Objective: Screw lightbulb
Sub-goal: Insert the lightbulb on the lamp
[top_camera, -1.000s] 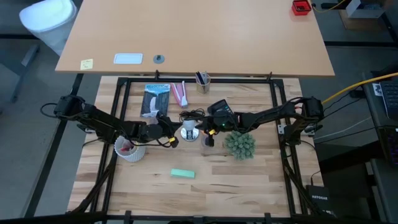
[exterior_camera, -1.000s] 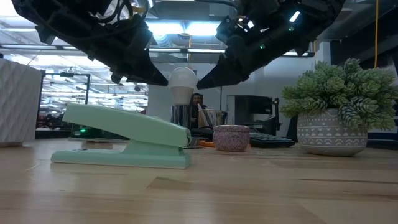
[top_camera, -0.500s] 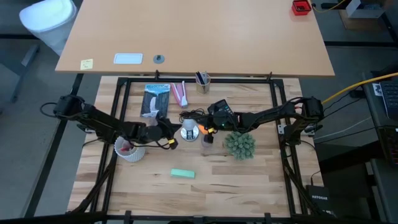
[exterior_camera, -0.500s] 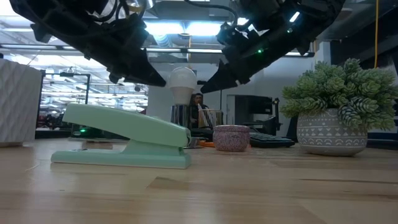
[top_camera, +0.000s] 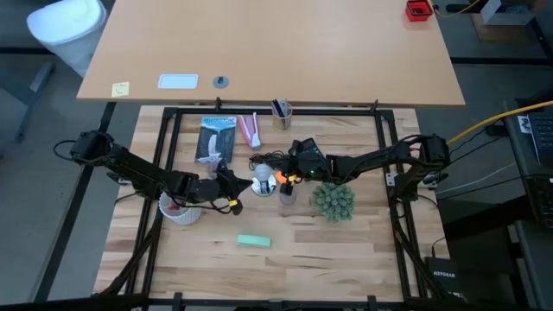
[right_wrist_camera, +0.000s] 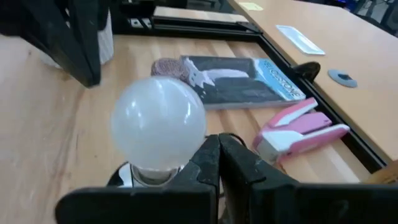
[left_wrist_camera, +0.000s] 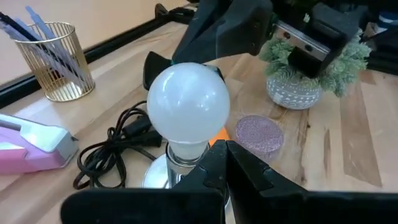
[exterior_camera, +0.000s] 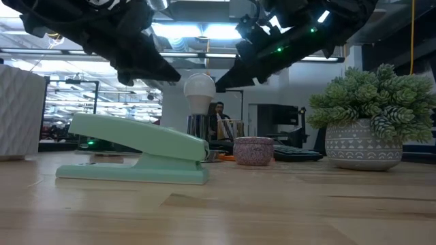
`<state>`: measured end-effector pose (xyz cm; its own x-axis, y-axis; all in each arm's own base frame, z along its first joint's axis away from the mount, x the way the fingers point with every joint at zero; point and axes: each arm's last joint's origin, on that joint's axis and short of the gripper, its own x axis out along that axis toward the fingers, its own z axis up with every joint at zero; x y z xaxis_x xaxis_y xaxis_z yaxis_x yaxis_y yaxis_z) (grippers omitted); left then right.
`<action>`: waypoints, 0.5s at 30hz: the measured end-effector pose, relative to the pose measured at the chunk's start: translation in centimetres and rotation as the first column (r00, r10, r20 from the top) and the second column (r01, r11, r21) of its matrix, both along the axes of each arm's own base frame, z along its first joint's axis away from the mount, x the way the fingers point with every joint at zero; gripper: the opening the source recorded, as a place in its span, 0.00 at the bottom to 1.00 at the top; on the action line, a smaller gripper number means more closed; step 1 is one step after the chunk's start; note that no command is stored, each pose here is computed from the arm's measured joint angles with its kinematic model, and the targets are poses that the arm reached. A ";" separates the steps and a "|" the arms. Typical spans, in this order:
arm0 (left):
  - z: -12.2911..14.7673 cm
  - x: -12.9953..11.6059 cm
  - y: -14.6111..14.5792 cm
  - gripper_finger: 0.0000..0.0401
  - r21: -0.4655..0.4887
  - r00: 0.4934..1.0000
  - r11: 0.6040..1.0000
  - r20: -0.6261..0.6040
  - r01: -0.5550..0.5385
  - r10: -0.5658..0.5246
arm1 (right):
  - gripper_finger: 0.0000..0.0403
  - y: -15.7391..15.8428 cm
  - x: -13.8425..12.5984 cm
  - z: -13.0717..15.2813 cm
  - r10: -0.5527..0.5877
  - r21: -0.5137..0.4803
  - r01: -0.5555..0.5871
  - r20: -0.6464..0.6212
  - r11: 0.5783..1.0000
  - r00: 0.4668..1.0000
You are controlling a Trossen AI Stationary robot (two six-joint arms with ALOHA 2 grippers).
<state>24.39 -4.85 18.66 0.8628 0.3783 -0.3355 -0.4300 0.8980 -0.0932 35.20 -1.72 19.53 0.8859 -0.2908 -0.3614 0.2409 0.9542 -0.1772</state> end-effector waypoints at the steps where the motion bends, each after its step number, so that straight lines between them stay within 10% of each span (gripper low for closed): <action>1: 0.1 0.0 0.0 0.00 0.000 1.000 1.000 0.009 0.001 -0.001 | 0.03 0.0 0.0 0.0 0.001 0.000 -0.001 0.000 1.000 1.000; 15: -0.6 1.2 -0.1 0.00 0.018 0.998 0.999 0.046 0.041 -0.042 | 0.03 0.1 0.0 -0.1 0.026 0.010 -0.026 -0.005 1.000 1.000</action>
